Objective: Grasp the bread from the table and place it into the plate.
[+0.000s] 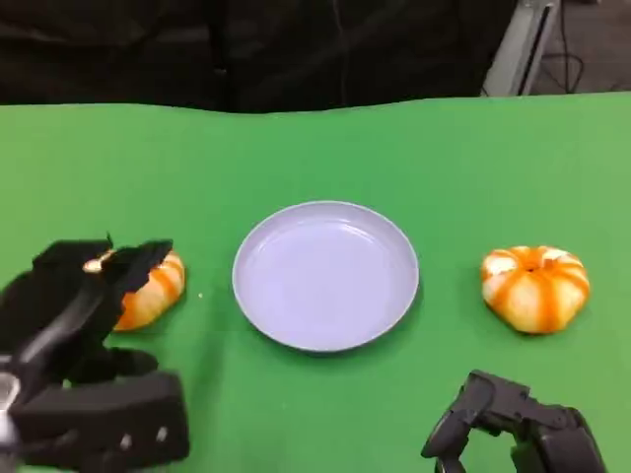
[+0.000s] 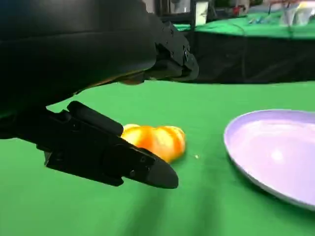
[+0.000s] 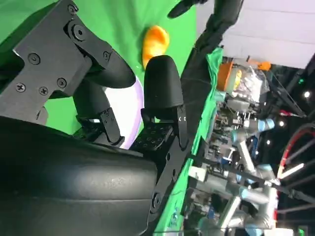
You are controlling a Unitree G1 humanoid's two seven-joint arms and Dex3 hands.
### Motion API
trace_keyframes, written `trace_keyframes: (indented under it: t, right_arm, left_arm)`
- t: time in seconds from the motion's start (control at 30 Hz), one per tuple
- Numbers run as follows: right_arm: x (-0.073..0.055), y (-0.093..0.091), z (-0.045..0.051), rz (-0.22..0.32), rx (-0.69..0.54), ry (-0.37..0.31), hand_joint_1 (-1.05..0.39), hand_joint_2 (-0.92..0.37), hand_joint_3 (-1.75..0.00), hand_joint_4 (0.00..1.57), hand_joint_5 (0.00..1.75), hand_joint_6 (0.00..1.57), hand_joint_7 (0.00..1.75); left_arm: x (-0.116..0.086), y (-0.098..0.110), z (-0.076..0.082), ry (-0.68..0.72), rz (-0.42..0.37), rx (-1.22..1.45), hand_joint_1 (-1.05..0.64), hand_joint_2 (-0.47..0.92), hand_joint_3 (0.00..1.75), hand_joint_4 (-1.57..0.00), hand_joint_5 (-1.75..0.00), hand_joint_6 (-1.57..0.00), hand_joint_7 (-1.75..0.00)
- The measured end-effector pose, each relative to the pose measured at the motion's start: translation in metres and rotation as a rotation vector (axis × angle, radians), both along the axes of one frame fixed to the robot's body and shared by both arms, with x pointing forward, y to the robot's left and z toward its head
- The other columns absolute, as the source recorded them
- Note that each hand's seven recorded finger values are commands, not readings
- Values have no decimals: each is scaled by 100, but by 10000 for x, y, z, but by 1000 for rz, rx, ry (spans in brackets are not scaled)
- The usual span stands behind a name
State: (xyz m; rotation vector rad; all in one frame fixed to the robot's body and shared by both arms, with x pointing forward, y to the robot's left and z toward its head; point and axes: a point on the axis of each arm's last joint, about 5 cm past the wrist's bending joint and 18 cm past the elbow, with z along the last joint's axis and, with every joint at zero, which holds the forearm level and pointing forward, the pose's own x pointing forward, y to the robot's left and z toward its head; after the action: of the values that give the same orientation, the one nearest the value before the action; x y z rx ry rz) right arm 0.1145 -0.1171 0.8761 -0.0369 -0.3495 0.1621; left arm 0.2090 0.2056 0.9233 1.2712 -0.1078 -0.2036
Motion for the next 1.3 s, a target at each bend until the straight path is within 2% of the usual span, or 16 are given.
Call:
trace_keyframes:
  t: [0.2, 0.67, 1.0, 1.07, 1.13, 1.17, 1.23, 1.3]
  right_arm:
    - [-6, -1, -1, -2, 0, 2, -8, -24, -146, 79, 162, 85, 135]
    - [-30, 6, -3, -4, 5, 9, -7, -26, -143, 78, 162, 84, 134]
    - [-43, 22, 33, -6, 7, -1, -8, -26, -141, 79, 162, 84, 133]
    - [-59, 25, 31, -6, 8, 6, -8, -26, -141, 79, 162, 85, 133]
    - [-78, 25, 24, -9, 7, 14, -10, -26, -141, 79, 162, 84, 132]
    - [-86, 25, 21, -10, 7, 17, -10, -27, -141, 79, 162, 84, 132]
    - [-98, 23, 17, -11, 8, 22, -10, -27, -140, 78, 162, 84, 132]
    - [-99, 21, 19, -11, 7, 20, -9, -28, -140, 78, 162, 84, 132]
  left_arm:
    - [234, -98, -78, 42, 25, 96, -53, 92, 2, 0, -25, -20, 0]
    - [538, -212, -236, 139, 55, 177, -49, 92, 1, 0, -28, -18, 0]
    - [777, -251, -443, 289, 79, 227, -47, 92, 2, -5, -26, -22, -1]
    - [779, -246, -482, 307, 77, 232, -44, 92, 4, -13, -21, -27, -1]
    - [779, -244, -506, 303, 68, 232, -32, 92, 6, -38, -16, -43, -3]
    - [779, -237, -519, 298, 65, 223, -30, 92, 6, -43, -15, -46, -3]
    - [777, -215, -542, 289, 65, 202, -21, 92, 7, -67, -18, -63, -6]
    - [790, -195, -542, 272, 69, 168, -19, 92, 7, -72, -18, -67, -6]
